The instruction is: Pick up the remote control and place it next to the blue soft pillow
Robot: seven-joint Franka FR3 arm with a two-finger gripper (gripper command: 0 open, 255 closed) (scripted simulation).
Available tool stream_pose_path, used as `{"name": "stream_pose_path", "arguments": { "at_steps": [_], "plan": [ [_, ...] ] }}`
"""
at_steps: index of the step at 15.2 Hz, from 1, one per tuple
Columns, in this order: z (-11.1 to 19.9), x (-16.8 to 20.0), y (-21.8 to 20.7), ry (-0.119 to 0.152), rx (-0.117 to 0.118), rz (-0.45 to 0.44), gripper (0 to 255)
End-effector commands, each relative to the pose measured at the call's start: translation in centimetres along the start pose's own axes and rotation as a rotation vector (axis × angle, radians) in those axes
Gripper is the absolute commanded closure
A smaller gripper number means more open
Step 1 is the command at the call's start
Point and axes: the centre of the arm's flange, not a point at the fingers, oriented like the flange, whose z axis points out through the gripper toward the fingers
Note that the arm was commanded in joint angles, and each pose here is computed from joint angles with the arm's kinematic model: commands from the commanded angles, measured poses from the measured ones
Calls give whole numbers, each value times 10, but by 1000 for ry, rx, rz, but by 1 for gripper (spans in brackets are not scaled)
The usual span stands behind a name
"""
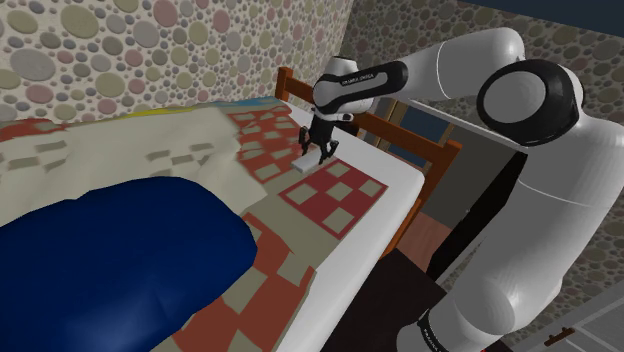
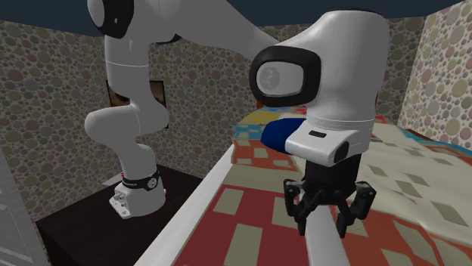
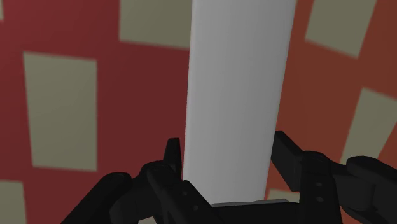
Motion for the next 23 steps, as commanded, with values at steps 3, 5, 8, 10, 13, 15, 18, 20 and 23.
{"name": "stream_pose_path", "arguments": {
  "at_steps": [3,5,8,10,13,15,18,20,23],
  "plan": [
    [-21,1,-1,0,0,0,255],
    [-32,1,-1,0,0,0,255],
    [-47,1,-1,0,0,0,255],
    [-58,0,-1,0,0,0,255],
    [-74,0,-2,0,0,0,255],
    [-84,0,-2,0,0,0,255],
    [-100,0,-2,0,0,0,255],
    [-111,0,-2,0,0,0,255],
    [-127,0,-2,0,0,0,255]
  ]
}}
